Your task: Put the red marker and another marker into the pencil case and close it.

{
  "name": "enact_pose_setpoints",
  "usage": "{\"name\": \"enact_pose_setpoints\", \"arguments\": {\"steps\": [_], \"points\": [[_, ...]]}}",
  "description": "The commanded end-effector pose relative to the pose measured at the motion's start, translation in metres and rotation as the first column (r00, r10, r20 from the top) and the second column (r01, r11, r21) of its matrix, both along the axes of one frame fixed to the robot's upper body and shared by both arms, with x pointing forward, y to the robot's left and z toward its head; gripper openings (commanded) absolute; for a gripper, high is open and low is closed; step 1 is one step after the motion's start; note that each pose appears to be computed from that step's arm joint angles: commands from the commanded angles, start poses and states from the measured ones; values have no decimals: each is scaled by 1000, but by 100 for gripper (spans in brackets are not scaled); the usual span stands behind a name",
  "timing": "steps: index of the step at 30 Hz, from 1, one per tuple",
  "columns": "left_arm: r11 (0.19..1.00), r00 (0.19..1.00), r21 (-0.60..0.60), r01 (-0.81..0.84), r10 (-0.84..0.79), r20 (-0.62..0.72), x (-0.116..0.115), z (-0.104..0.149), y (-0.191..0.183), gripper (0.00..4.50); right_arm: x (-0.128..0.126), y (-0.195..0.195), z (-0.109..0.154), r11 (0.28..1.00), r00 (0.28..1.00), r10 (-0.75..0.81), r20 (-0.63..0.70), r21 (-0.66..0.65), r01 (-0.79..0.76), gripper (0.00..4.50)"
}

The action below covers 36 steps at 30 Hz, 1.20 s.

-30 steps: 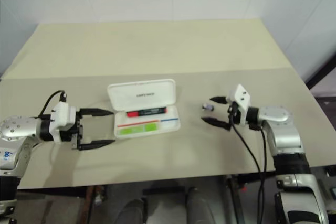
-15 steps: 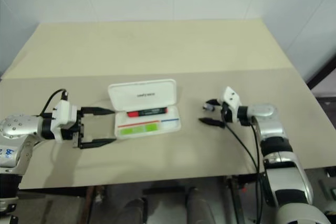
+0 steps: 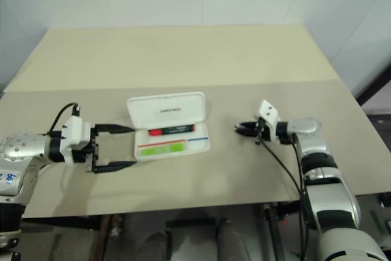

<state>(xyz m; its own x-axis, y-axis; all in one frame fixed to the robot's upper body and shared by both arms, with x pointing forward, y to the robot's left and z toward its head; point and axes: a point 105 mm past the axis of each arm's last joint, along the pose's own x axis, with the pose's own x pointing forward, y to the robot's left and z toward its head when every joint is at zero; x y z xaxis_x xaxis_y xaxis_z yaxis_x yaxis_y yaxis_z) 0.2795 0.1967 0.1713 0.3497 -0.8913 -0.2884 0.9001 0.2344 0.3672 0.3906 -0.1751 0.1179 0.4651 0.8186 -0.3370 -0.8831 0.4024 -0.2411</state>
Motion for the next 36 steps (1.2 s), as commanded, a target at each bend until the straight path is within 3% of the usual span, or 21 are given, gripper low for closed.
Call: {"name": "enact_pose_setpoints", "arguments": {"steps": [1,7,13,25,36], "points": [[1000,999,-7,18,-17,45,-1,11,-4,450,0,9,12,999,998,47,52,-2,-47,40],[1000,999,-3,23,-23,42,-1,9,-4,450,-17,57,44,962,954,262,148,35,-269,40],[1000,999,-1,27,-27,37,-2,7,-4,450,-41,97,49,910,900,405,159,29,-414,40],[1000,999,-7,27,-27,42,-2,8,-6,450,-46,123,23,878,872,478,102,-32,-478,40],[1000,999,-13,19,-19,43,-3,7,-7,450,-37,128,19,883,878,469,91,-35,-468,40]]}}
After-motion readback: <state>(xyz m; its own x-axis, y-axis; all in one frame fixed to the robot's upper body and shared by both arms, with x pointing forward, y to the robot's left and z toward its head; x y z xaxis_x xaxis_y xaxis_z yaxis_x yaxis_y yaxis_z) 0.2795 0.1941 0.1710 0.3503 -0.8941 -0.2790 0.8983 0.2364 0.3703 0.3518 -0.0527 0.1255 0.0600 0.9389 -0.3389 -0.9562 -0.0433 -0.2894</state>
